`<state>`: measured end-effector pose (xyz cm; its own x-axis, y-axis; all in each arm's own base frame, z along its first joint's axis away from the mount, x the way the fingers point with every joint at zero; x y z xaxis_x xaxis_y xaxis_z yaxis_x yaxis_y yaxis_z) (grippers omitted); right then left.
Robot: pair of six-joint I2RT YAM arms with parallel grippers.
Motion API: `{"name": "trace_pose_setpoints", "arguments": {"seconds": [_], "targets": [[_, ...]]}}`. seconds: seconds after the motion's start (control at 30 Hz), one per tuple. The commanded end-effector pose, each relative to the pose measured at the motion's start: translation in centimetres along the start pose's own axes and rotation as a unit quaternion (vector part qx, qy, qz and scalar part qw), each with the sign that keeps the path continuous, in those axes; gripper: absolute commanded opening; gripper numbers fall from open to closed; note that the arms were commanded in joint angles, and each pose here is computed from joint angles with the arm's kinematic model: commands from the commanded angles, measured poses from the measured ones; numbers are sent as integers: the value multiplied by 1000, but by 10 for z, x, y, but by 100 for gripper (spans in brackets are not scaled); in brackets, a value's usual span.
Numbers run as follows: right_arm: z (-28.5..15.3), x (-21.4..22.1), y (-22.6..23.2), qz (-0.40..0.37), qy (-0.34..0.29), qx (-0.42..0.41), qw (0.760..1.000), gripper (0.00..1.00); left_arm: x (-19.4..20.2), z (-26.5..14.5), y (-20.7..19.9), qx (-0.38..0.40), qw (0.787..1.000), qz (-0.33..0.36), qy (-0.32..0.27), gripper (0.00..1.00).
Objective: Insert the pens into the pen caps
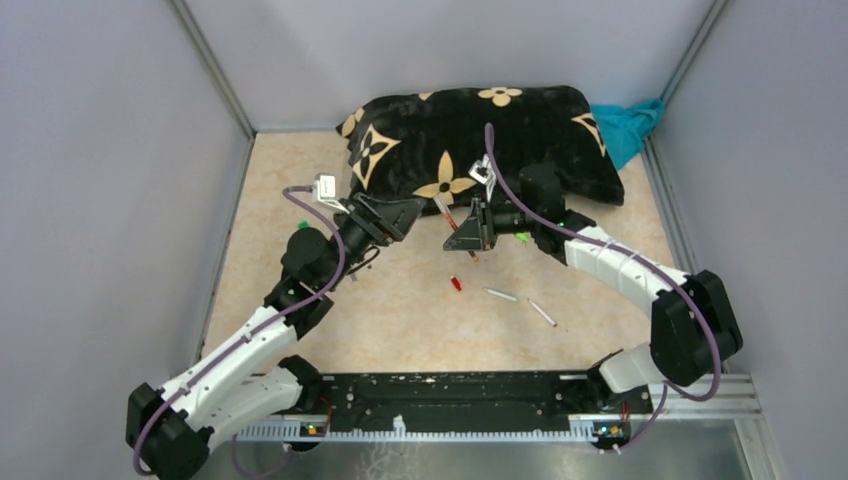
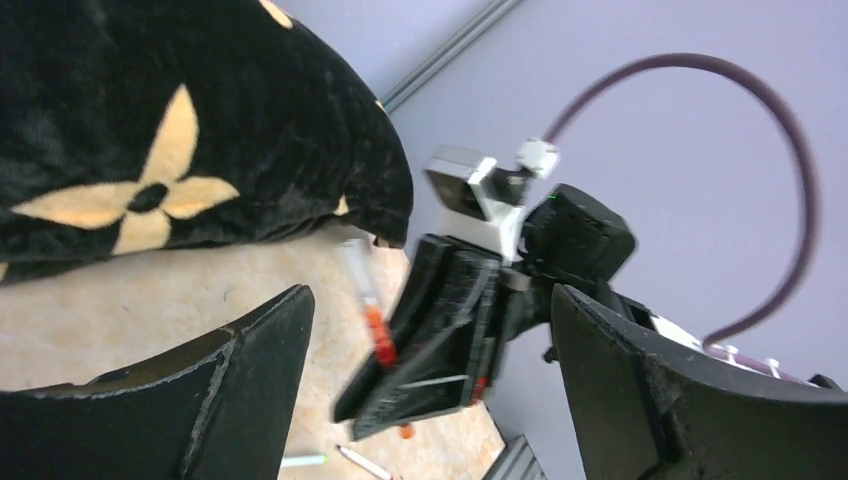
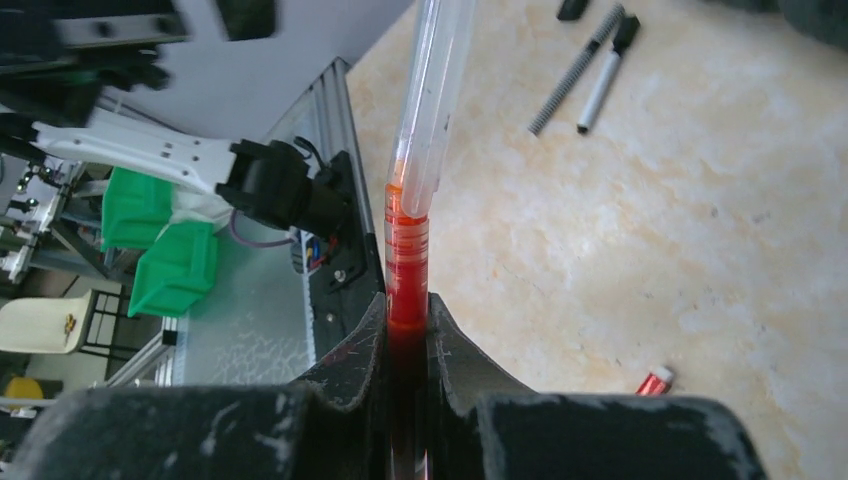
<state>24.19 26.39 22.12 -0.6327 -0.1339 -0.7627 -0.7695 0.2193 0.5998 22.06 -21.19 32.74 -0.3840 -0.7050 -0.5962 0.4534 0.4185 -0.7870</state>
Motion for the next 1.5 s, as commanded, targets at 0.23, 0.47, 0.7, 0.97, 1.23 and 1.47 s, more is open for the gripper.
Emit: {"name": "trace_pose_setpoints", "arguments": {"seconds": [0.23,0.47,0.7,0.97,1.23,1.47], "targets": [[-28,-62,70,-89,-62,-82,991,0,-11,14,-34,145,988,-19,40,84],[-31,-65,79,-88,-68,-95,989,0,-4,31,-37,176,982,-47,59,76],[-33,-65,83,-93,-70,-103,988,0,-3,43,-35,174,981,-59,63,65],[-33,-65,83,-95,-70,-105,987,0,-4,50,-36,177,980,-74,58,56],[-34,-64,84,-95,-72,-106,987,0,3,52,-33,175,978,-80,78,23],[-34,-68,83,-94,-76,-91,988,0,8,49,-32,182,976,-83,91,5]]}}
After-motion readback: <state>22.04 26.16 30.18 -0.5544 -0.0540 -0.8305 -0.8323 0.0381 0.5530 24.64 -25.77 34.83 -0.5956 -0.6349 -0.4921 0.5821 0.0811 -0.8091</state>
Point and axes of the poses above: each gripper's point midway between its finger pads, its own z axis out along the fingers, its own y axis along the line the jaws close on, x = y × z, the point moved 5 cm from there along -z, back along the fingers, and after that the axes turned 3 degrees about -z, right-handed, at the moved point
